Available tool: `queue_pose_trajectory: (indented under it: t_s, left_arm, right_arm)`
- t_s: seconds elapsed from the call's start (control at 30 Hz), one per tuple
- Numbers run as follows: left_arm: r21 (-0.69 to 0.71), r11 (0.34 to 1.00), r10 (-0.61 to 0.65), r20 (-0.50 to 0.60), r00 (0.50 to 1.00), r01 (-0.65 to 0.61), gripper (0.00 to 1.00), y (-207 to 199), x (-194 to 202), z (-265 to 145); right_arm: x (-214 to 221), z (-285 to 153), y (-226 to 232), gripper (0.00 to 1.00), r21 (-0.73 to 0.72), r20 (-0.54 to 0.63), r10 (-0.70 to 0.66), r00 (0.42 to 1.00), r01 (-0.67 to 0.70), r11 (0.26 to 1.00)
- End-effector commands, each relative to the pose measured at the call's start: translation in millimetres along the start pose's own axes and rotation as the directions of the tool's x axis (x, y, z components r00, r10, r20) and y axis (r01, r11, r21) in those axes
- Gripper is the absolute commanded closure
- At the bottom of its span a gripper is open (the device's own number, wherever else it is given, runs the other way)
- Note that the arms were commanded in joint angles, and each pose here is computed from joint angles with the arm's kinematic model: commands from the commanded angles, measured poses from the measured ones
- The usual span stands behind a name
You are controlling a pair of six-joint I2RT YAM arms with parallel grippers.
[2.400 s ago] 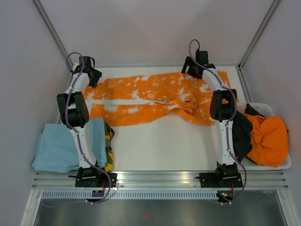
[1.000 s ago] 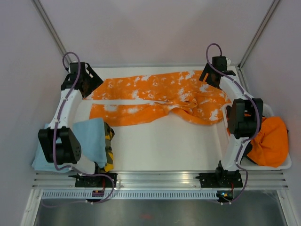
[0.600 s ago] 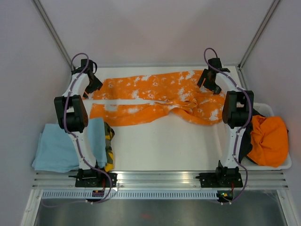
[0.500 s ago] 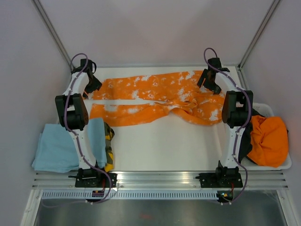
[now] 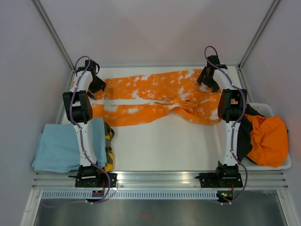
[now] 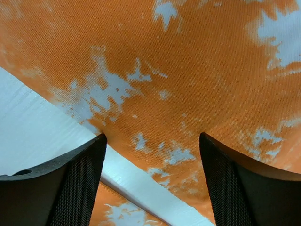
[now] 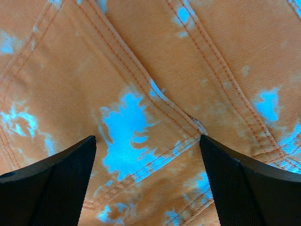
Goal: Fold and stack the trousers
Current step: Flatten the trousers out
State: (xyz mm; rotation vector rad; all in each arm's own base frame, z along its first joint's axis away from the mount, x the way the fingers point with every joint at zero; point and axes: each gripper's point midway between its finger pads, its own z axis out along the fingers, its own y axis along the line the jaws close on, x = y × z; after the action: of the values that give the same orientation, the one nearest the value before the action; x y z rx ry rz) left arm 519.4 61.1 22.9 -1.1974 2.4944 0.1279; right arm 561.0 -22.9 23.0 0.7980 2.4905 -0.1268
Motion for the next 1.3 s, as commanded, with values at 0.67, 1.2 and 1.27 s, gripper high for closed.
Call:
queue_pose_trajectory:
  t_s: [0.67, 1.2, 1.27]
  left_arm:
    - [0.394, 0.886, -0.24, -0.063, 0.969, 0.245, 0.23, -110.3, -27.0, 37.9]
    - [0.493, 0.862, -0.009, 0.242, 0.97, -0.115, 0.19, -83.1, -74.1, -145.0]
    - [0.355, 0.926, 0.02, 0.299, 0.954, -0.13, 0.18, -47.2, -76.7, -148.8]
  right_arm:
    - [-73.1, 100.4, -27.2, 0.02, -0.18, 0.086, 0.399, 0.913, -0.379, 0.908]
    - [-151.7, -73.0, 42.8, 0.02, -0.594, 0.229, 0.293, 0.928, -0.105, 0.797]
    - [-143.6, -102.9, 49.6, 0.02, -0.593, 0.276, 0.215, 0.937, -0.011, 0.805]
